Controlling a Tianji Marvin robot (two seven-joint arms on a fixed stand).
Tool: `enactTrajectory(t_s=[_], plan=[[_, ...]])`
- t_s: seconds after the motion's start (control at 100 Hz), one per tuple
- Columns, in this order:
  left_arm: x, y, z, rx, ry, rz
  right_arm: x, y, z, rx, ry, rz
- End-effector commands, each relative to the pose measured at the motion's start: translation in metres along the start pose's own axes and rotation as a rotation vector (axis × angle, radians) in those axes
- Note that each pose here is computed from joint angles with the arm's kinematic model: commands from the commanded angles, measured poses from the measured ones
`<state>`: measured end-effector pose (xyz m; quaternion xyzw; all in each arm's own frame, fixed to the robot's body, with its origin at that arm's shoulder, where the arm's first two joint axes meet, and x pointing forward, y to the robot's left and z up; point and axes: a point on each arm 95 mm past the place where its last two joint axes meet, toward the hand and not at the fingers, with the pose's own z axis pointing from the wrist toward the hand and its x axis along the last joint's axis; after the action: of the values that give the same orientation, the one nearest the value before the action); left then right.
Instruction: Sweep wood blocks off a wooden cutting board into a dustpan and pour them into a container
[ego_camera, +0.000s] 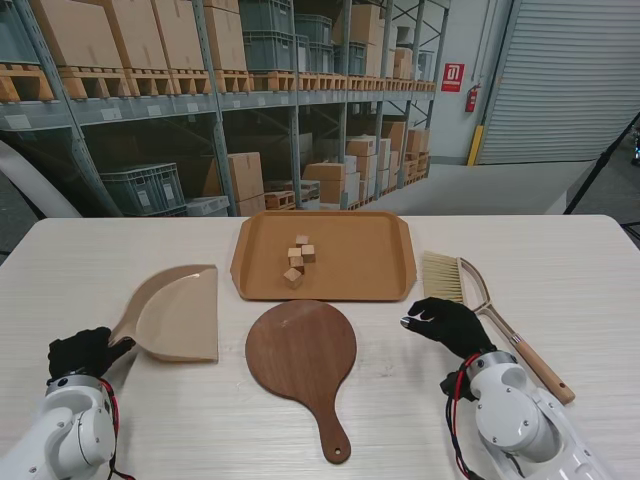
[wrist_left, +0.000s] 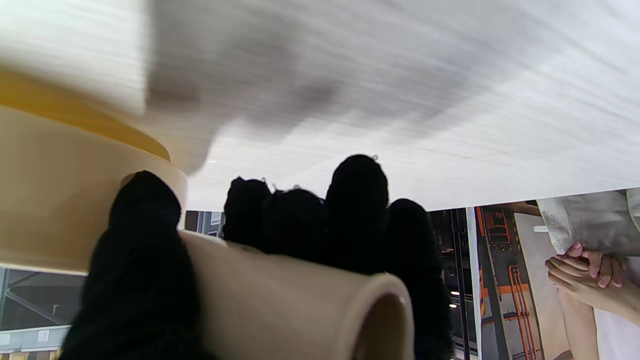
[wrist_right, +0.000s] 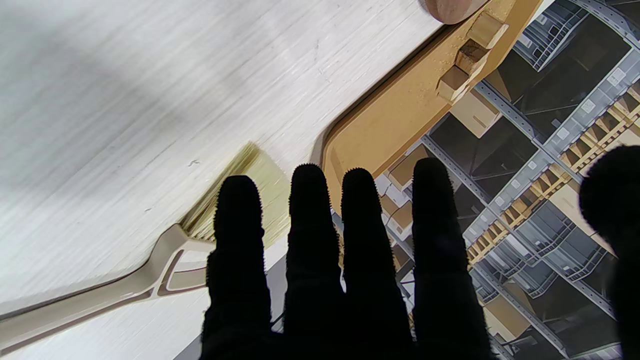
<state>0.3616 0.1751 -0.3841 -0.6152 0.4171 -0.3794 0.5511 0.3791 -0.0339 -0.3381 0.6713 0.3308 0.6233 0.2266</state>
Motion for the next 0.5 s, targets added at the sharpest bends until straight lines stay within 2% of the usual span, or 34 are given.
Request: enactTrajectory(t_s=[0.0,0.49], plan=[[0.0,0.007,-0.004,-0.045,-0.002,-0.002,-0.002,-0.004,-0.002,0.02,-0.006,0.003],[-0.011,0.006,-0.011,-0.105,0.022,0.031,-0.003,-0.004,-0.003,0.02,-0.009,0.004]])
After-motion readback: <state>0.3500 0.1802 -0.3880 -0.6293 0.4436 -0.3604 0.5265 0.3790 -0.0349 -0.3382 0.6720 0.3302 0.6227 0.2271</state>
